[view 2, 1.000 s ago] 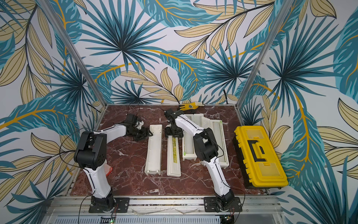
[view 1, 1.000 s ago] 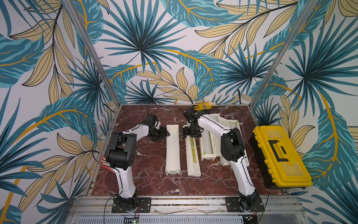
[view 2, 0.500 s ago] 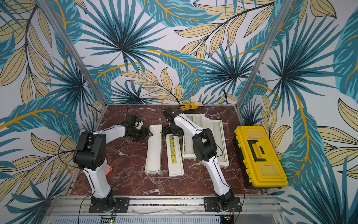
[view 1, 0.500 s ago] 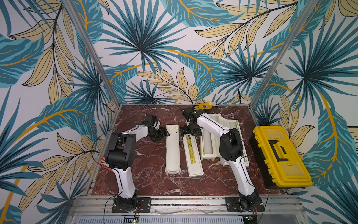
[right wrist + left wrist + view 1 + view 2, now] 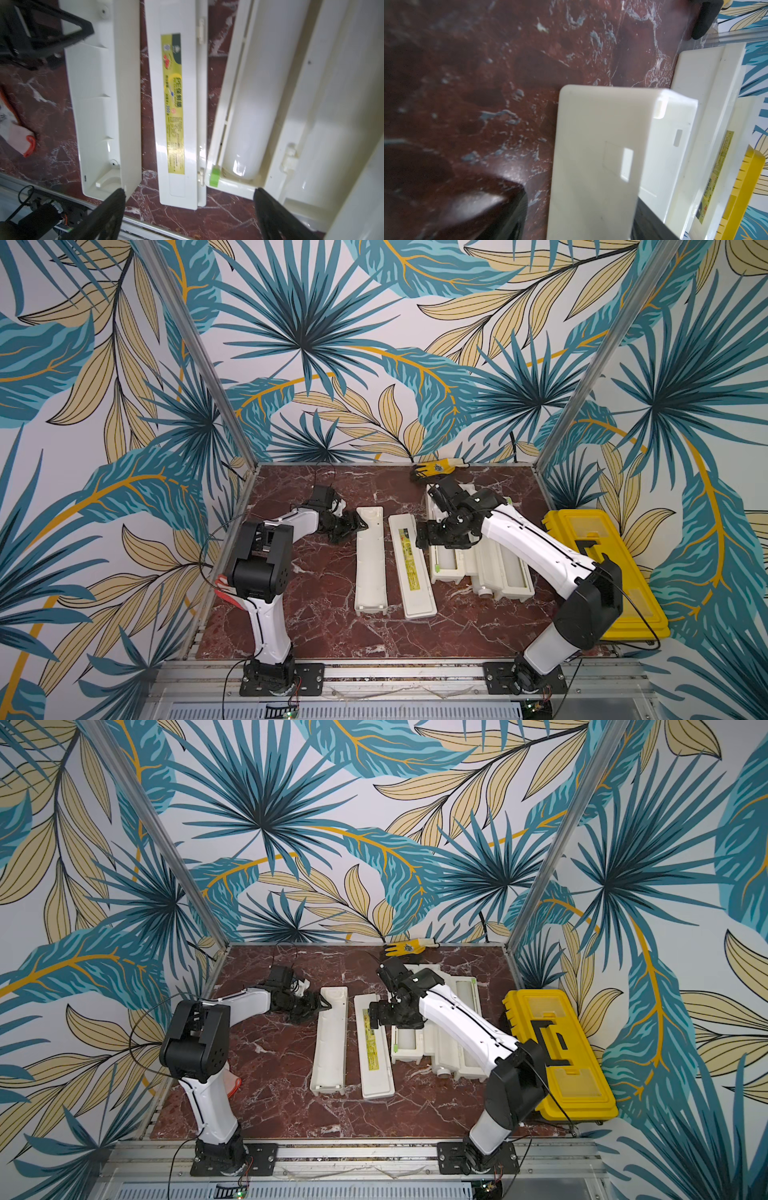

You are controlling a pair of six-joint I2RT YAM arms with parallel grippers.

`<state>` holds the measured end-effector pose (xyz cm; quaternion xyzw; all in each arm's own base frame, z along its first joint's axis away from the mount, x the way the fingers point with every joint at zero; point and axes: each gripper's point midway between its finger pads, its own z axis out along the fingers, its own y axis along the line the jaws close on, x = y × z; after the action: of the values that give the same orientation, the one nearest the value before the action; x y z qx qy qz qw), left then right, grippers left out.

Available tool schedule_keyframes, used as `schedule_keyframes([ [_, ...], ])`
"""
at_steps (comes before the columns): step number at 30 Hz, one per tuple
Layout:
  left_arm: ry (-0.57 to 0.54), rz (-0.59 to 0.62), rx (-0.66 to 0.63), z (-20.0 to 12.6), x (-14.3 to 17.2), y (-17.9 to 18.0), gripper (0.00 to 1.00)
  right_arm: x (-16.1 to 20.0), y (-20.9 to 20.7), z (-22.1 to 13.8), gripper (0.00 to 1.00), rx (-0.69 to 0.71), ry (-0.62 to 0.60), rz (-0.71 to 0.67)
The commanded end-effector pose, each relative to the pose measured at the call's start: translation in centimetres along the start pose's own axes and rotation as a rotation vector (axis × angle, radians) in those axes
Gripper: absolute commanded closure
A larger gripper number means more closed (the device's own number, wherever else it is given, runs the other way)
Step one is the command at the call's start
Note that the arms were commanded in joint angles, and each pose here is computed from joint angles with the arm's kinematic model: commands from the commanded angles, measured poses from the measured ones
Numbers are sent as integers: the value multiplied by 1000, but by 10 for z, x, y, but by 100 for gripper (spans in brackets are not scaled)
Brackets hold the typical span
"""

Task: Put plastic wrap rolls into dispensers
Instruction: Adjust the plastic wrap cutting box at the center of the board.

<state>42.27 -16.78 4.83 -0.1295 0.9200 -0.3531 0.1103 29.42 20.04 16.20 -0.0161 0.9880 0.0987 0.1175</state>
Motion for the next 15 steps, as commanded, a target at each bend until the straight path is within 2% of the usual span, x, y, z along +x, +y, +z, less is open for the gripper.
schedule_keyframes([
  [1, 66, -53, -35, 19, 14, 18, 25, 18, -31, 18, 4, 74, 28, 111],
  [11, 65, -11, -28, 14, 17, 7, 25, 50, -67, 33, 6, 120, 54, 222],
  [15, 55, 19, -54, 8, 15, 5, 22, 39, -73, 33, 11, 134, -33, 238],
])
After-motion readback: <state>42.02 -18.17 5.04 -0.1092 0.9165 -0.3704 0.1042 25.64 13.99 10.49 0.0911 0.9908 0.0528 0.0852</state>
